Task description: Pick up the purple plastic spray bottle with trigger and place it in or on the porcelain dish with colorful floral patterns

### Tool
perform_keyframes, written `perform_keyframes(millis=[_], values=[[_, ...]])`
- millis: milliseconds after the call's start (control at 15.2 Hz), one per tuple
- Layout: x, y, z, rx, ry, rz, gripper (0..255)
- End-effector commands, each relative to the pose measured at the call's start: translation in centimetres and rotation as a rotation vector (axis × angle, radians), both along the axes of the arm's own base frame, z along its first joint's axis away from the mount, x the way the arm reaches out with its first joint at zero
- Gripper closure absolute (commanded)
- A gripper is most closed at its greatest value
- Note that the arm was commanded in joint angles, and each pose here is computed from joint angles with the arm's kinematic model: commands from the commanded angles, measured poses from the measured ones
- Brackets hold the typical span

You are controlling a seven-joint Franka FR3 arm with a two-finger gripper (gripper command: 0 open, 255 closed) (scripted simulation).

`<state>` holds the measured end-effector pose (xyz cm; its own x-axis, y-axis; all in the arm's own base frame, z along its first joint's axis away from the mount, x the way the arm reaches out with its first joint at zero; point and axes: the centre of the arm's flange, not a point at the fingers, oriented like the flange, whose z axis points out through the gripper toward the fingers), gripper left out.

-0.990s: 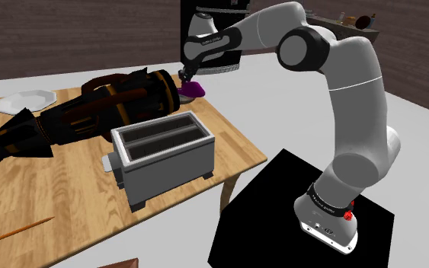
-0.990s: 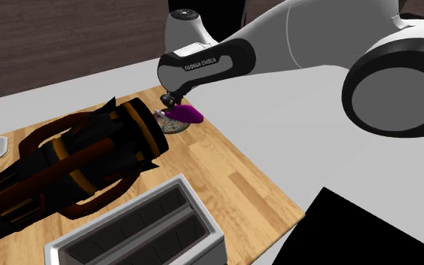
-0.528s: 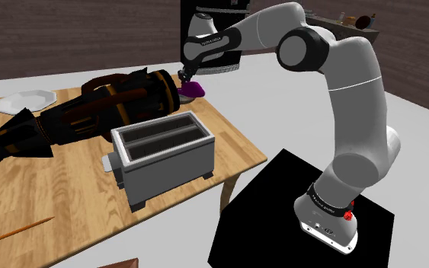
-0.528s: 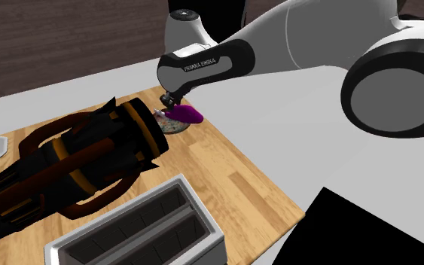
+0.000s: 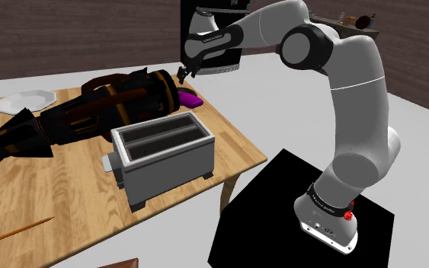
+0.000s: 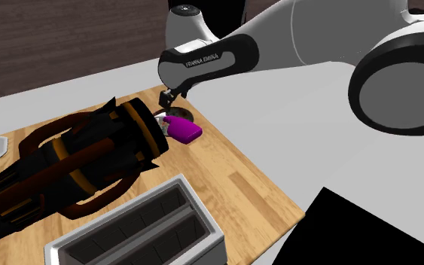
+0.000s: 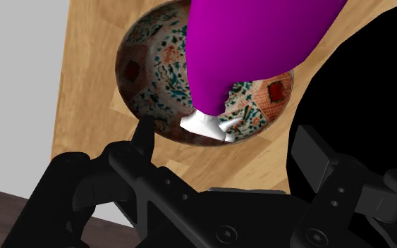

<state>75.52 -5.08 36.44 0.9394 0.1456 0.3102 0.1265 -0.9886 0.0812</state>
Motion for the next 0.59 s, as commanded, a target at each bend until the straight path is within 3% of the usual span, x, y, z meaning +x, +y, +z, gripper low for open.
perform_keyframes(millis=[0, 528], values=[[-0.80, 0.16, 2.17, 0.000, 0.000, 0.000, 0], [-1.14, 0.20, 3.15, 0.000, 0.000, 0.000, 0]])
